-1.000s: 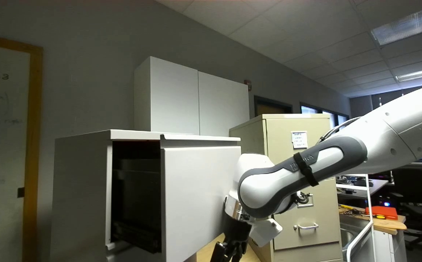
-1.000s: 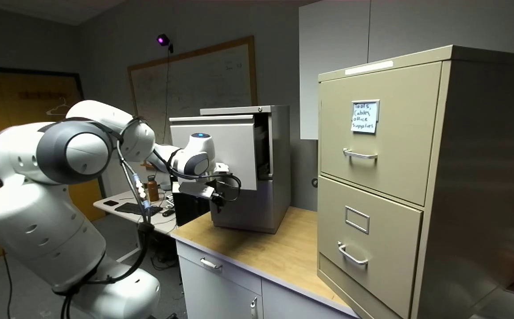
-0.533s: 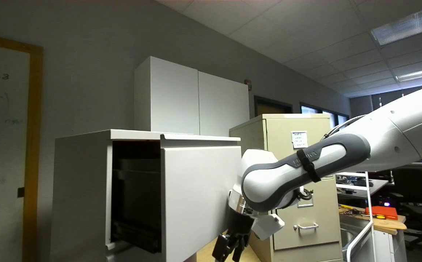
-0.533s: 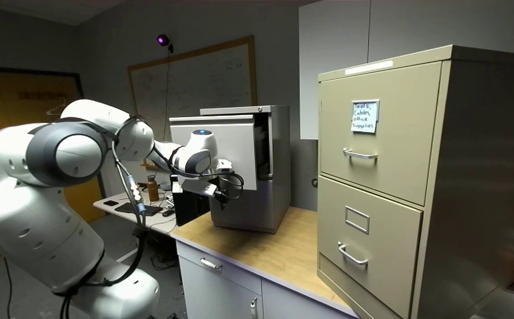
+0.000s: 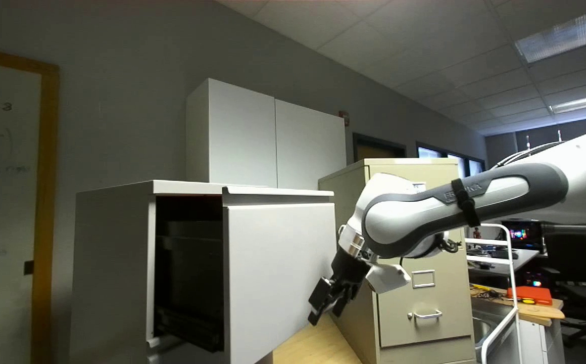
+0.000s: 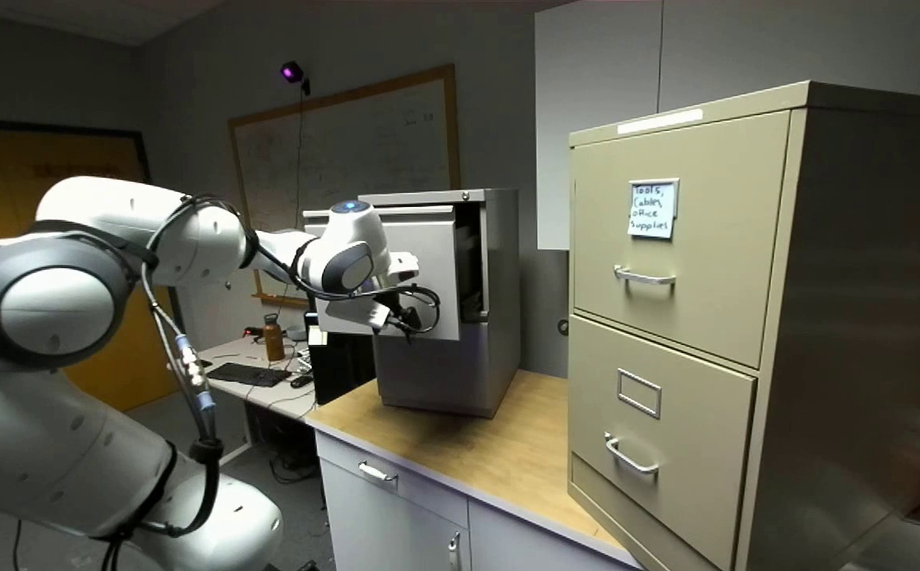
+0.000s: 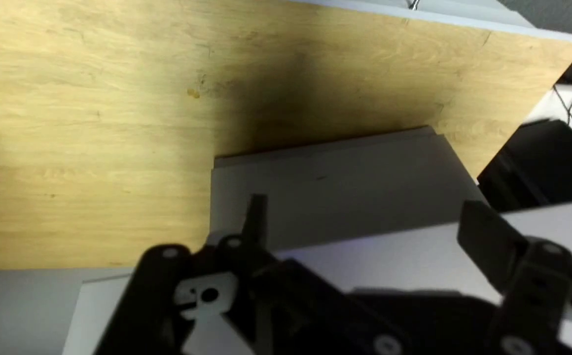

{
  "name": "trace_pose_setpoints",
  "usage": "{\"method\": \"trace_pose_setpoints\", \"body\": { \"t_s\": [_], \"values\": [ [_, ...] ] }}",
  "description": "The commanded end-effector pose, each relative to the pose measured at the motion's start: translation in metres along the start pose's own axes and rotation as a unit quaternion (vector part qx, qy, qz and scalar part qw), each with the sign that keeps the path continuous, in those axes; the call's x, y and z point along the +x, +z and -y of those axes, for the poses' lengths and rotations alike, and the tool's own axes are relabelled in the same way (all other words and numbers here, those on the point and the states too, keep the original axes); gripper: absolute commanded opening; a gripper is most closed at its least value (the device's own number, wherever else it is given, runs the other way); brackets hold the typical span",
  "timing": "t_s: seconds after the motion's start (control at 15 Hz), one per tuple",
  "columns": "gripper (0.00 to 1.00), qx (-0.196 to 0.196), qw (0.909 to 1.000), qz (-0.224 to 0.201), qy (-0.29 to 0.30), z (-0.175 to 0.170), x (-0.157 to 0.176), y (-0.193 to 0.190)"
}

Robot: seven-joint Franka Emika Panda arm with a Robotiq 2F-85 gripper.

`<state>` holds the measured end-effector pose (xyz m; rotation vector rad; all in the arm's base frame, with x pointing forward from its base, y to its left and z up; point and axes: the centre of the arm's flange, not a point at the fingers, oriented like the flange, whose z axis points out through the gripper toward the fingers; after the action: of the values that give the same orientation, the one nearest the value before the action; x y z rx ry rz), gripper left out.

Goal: Push the top drawer of the left cabinet shut

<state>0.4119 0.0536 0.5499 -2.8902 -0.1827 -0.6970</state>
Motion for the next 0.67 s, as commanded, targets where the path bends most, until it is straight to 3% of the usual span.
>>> {"method": "trace_pose_setpoints", "body": {
  "t_s": [0.0, 0.6],
  "values": [
    [0.75, -0.015, 0.9975, -0.068, 0.007, -0.005, -0.006, -0.035],
    [0.07, -0.029, 0.9784, -0.205, 0.001, 0.020, -0.005, -0.073]
  ]
}}
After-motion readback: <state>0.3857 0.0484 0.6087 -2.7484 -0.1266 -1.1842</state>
